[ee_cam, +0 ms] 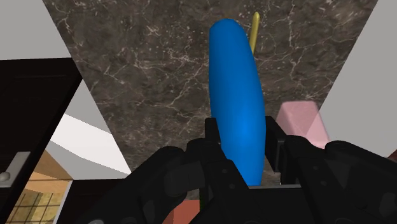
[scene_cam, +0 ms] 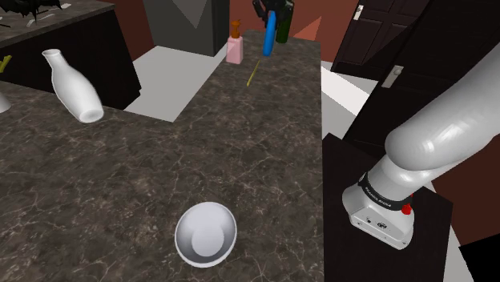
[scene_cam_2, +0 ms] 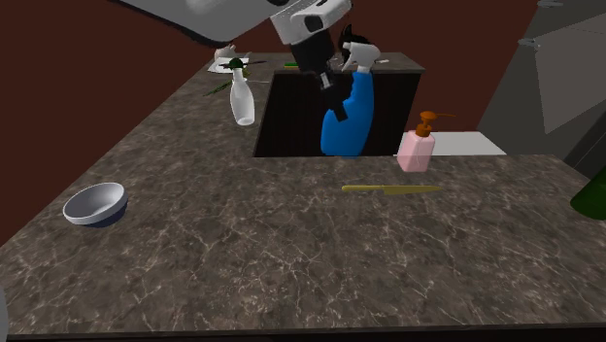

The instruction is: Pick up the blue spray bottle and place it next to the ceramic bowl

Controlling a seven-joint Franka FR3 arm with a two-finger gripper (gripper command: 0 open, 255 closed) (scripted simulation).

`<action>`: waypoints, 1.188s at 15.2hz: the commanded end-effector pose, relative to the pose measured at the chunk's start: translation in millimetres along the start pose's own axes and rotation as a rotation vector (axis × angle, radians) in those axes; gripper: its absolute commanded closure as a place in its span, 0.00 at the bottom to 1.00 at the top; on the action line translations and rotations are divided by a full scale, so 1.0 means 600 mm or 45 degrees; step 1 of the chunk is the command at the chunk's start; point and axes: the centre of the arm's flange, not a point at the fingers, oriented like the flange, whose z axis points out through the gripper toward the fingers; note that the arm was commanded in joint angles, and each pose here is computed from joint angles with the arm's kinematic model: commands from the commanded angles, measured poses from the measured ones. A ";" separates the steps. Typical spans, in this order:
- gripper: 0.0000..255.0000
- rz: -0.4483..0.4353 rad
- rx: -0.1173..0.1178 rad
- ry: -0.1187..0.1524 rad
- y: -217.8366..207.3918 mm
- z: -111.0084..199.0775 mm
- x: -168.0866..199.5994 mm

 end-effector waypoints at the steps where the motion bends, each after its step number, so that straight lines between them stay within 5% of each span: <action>1: 1.00 0.000 0.000 0.000 -0.002 -0.015 0.007; 18: 1.00 0.000 0.000 0.000 0.002 -0.148 0.050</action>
